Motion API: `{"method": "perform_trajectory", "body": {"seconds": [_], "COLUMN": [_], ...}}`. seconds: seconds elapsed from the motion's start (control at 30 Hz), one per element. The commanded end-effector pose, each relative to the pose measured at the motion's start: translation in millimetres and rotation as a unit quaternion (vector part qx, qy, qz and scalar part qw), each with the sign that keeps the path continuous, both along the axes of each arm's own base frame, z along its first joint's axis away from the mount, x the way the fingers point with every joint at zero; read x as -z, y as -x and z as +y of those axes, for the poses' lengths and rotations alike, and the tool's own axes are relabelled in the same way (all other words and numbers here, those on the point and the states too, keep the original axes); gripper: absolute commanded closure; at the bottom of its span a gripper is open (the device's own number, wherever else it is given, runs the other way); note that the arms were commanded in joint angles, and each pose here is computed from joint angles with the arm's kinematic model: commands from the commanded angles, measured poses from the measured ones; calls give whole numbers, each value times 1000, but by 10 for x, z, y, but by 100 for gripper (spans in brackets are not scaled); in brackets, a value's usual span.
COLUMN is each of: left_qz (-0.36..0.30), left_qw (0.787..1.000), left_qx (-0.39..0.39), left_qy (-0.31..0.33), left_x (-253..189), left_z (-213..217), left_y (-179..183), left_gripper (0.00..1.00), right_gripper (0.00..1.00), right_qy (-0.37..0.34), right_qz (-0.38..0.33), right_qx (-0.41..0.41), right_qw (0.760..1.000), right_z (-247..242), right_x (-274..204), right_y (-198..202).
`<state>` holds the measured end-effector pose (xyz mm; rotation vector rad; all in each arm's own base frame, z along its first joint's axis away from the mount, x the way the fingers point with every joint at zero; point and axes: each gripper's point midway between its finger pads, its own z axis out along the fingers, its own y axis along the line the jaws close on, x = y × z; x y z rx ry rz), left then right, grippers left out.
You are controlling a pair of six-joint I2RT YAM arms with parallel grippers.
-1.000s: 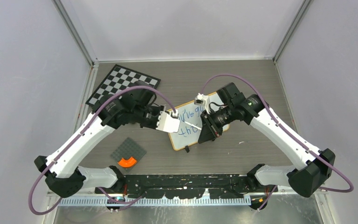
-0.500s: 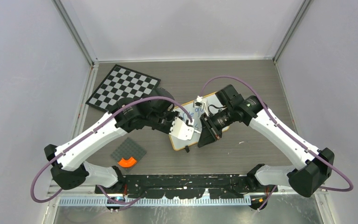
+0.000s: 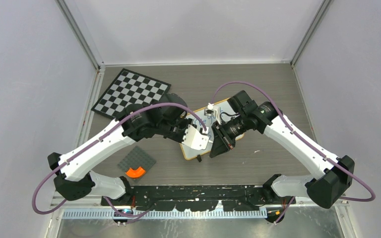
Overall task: Write a sentence on the whiteboard
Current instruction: Insert the pen cap into the whiteboard marker.
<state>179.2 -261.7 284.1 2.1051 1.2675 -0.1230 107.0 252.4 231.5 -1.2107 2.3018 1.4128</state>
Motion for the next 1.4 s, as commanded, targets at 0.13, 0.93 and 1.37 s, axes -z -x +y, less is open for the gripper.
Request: {"method": "perform_trajectory", "body": {"seconds": [0.13, 0.93, 1.37], "left_qz": [6, 9, 23], "left_qw": [1000, 1000, 999], "left_qx": [20, 23, 32], "left_qy": [12, -13, 9], "left_x": [-59, 65, -47], "left_z": [-43, -37, -178], "left_y": [102, 130, 210], "left_gripper": [100, 100, 100], "right_gripper": [100, 100, 100], "right_qy": [-12, -7, 9], "right_qz": [-16, -20, -27], "right_qx": [-5, -13, -12], "right_qw": [1000, 1000, 1000], "right_z": [27, -6, 17], "right_x": [-81, -56, -6], "right_y": [-12, 28, -22]}}
